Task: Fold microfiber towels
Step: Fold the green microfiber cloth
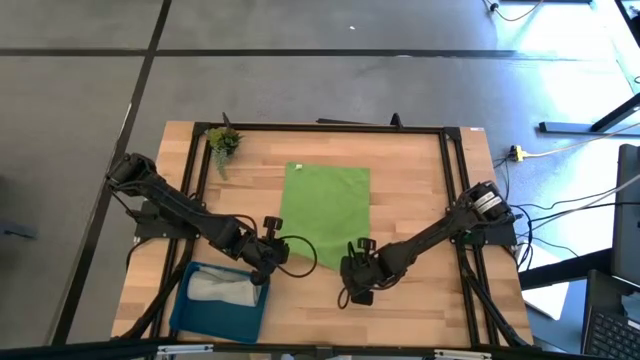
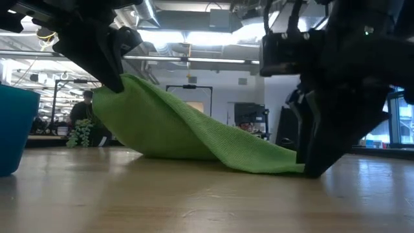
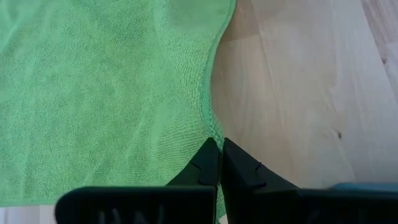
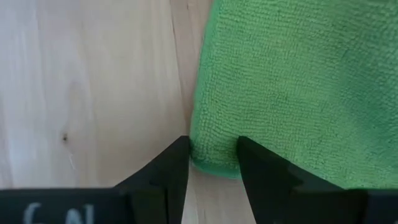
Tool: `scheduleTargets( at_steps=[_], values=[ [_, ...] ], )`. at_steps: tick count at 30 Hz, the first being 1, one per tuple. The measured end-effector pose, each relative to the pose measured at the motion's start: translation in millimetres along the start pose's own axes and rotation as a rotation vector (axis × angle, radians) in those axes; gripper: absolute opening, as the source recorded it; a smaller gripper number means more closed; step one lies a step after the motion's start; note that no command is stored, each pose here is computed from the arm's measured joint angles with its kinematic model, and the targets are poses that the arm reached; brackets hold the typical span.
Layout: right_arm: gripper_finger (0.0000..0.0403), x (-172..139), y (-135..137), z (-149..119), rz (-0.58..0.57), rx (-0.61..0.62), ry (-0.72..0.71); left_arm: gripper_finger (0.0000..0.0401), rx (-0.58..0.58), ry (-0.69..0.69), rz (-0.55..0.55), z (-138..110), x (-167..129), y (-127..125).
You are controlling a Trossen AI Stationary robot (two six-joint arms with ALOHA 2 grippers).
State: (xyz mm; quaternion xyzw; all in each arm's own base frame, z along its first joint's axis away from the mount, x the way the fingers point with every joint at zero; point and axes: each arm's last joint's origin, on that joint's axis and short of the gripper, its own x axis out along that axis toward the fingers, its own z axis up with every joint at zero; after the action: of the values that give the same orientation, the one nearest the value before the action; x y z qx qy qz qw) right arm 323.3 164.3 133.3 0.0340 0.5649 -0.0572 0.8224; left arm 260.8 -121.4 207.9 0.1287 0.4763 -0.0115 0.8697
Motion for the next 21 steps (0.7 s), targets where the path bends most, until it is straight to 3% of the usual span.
scheduleTargets(
  at_steps=[7,10,15,21],
  values=[
    [0.0135,6,-4,-8,-0.021,0.086,-0.022,0.0,0.0,0.0,0.0,0,0,0],
    [0.0105,7,-5,-9,-0.043,0.145,-0.025,0.0,0.0,0.001,0.0,0,0,0],
    [0.0014,5,-6,-8,-0.057,0.193,-0.029,0.0,-0.002,0.008,0.001,-1,0,0],
    [0.0007,-13,3,9,-0.059,0.152,0.0,0.0,-0.01,0.023,-0.039,-3,-2,-6]
  ],
)
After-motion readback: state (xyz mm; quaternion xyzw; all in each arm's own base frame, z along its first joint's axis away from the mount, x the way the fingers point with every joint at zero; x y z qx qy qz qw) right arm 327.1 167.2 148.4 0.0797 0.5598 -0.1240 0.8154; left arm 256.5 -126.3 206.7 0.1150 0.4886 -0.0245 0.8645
